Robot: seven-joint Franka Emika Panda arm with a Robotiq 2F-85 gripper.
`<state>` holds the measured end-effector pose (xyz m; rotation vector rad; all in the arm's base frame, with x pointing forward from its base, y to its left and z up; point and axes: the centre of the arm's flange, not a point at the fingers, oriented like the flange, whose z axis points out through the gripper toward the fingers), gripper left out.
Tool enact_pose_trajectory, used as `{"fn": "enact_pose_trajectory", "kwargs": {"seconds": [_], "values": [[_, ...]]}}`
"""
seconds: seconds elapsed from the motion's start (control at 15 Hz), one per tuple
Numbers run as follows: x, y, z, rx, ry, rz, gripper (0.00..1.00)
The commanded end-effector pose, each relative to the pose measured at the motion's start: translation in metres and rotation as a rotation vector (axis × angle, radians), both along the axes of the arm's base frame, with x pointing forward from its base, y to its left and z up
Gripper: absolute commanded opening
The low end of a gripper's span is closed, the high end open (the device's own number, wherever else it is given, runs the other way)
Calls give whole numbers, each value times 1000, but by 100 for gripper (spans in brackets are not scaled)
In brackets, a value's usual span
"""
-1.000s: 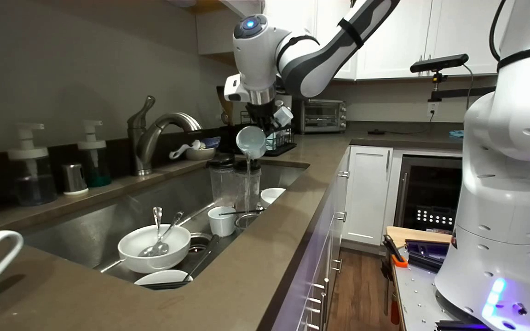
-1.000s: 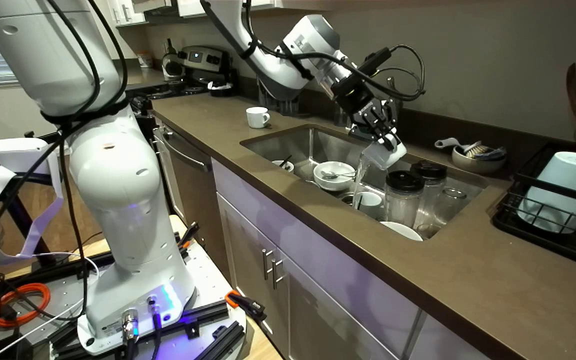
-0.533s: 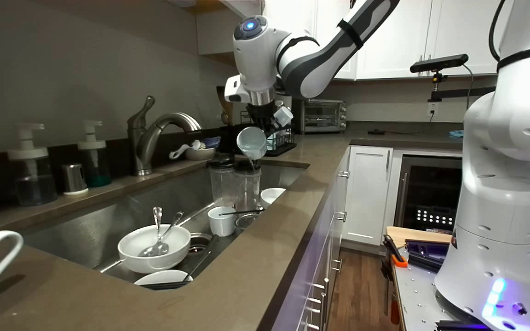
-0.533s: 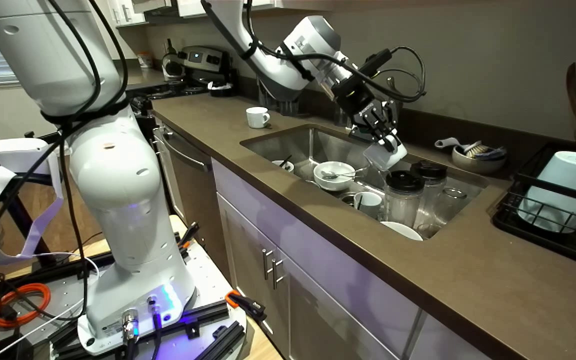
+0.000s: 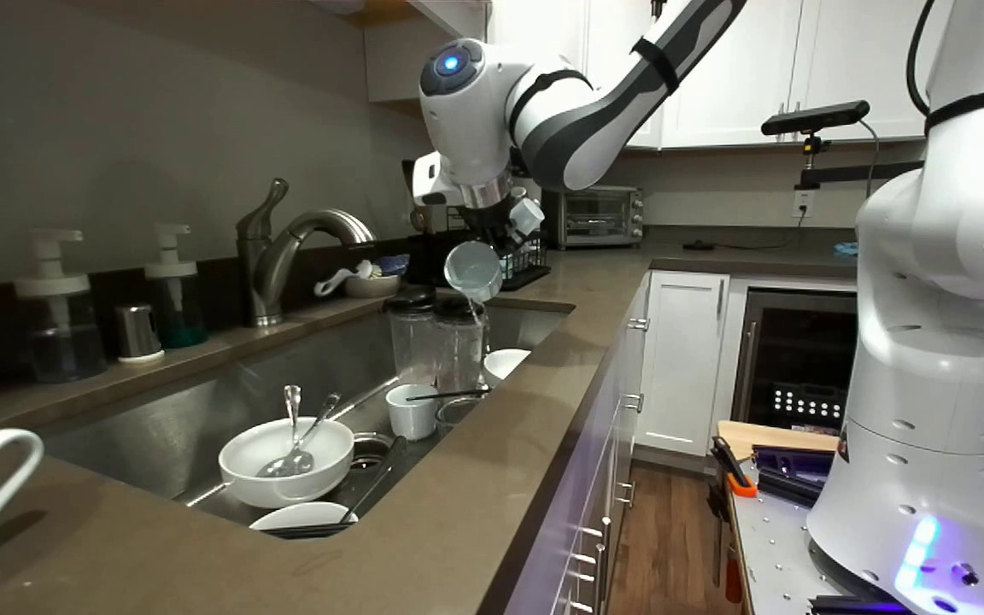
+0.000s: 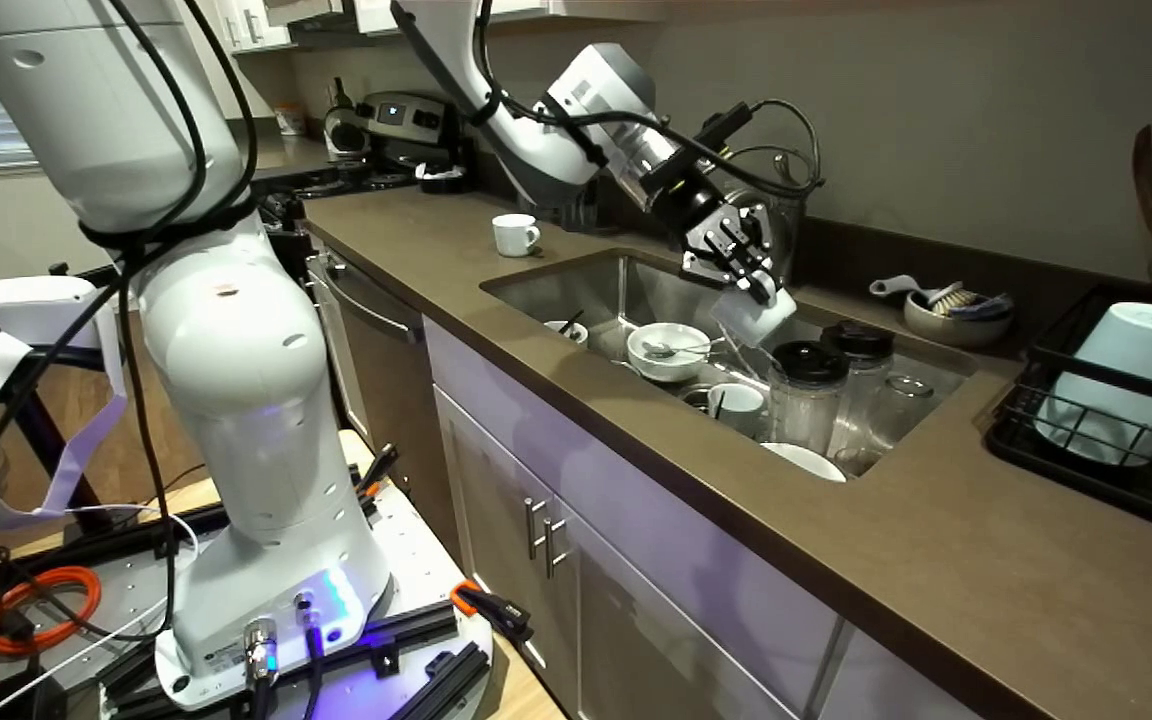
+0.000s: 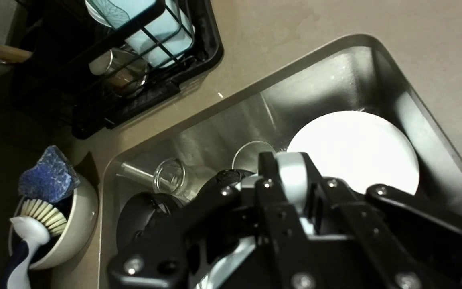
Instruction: Pick the mug to the right of the sink, empty its content into the sink, then put it on the left side of the sink counter
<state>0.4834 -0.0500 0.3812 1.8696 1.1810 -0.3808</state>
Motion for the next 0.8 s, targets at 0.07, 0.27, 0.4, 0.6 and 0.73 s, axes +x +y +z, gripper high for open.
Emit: {"fn": "enact_pose_trajectory", "kwargs": {"seconds": [0.07,0.27,0.4,0.6,0.73], "values": [[-1,45,2,-160,2,39,4],[4,65,2,-252,28,75,4],[7,71,2,-333,34,88,4],[15,72,4,-454,19,101,4],[19,73,6,-509,13,110,4]]}}
